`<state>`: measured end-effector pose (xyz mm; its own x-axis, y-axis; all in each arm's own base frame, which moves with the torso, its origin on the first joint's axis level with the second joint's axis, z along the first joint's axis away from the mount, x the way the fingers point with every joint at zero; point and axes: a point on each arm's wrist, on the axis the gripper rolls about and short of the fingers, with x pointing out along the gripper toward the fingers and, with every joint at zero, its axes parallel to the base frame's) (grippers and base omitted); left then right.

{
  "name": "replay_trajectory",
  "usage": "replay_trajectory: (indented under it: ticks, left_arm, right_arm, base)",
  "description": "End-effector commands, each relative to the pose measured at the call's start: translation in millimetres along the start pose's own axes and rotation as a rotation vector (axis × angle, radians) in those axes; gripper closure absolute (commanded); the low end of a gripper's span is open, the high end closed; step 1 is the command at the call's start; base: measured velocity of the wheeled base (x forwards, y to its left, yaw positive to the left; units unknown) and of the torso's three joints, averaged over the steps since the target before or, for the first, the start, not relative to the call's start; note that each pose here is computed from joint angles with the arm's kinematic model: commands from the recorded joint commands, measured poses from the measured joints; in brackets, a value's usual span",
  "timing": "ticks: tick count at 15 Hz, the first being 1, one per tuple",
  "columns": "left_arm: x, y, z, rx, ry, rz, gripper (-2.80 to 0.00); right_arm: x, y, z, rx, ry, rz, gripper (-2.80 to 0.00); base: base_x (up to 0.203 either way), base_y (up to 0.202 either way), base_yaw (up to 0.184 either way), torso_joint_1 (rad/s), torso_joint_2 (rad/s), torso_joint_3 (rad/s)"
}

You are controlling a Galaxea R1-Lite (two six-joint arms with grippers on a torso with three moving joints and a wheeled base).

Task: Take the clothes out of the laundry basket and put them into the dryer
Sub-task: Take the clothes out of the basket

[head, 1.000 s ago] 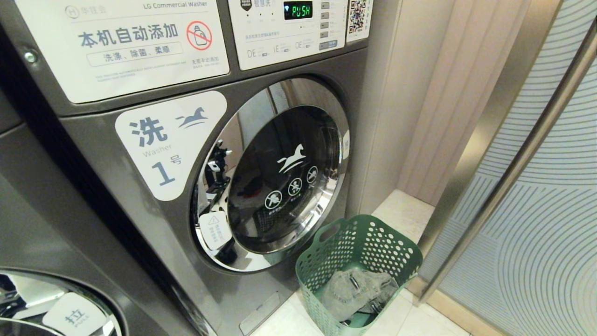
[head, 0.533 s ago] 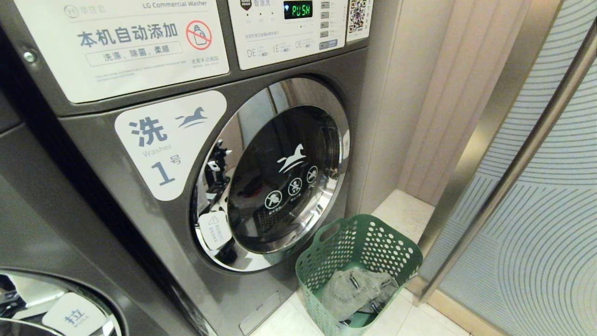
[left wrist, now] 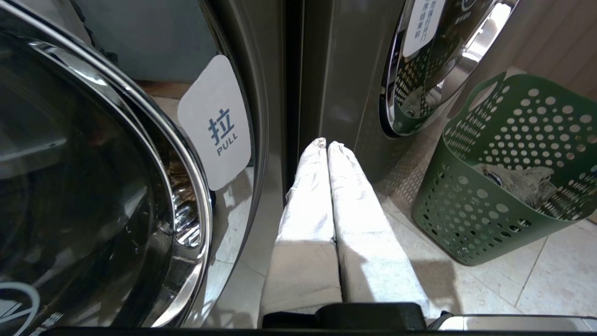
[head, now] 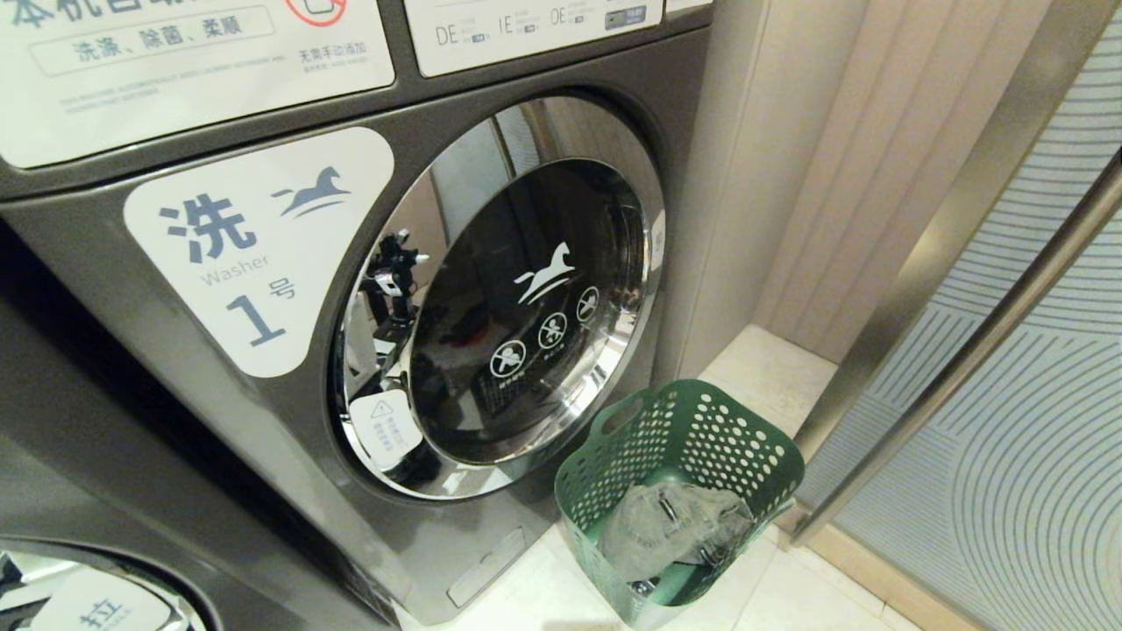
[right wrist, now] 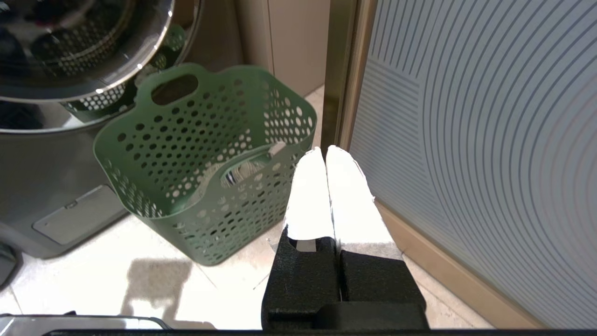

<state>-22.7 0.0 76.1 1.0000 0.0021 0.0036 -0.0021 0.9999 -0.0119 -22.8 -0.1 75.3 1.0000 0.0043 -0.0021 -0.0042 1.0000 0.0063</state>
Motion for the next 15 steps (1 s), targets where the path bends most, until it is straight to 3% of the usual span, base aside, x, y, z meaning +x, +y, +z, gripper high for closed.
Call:
replay_trajectory:
  ticks: [1,12,14,15]
  left_arm:
    - [0,0.0,0,0.0,0.0,0.001,0.0]
    - [0,0.0,0,0.0,0.0,0.001,0.0]
    - [0,0.0,0,0.0,0.0,0.001,0.0]
    - [0,0.0,0,0.0,0.0,0.001,0.0]
  right_arm:
    - [0,0,0,0.0,0.0,0.0,0.0]
    - [0,0,0,-0.035,0.003,0.003,0.0]
    - [-6,0,20,-0.1,-0.042,-0.024,0.0]
    - [-11,-1,37,-0.121,-0.017,-0.069,0.0]
  base:
    - [0.0,0.0,0.0,-0.002,0.0,-0.211]
    - [0.0,0.0,0.0,0.004,0.0,-0.189]
    - [0.0,0.0,0.0,0.003,0.01,-0.051]
    - [0.0,0.0,0.0,0.0,0.0,0.0]
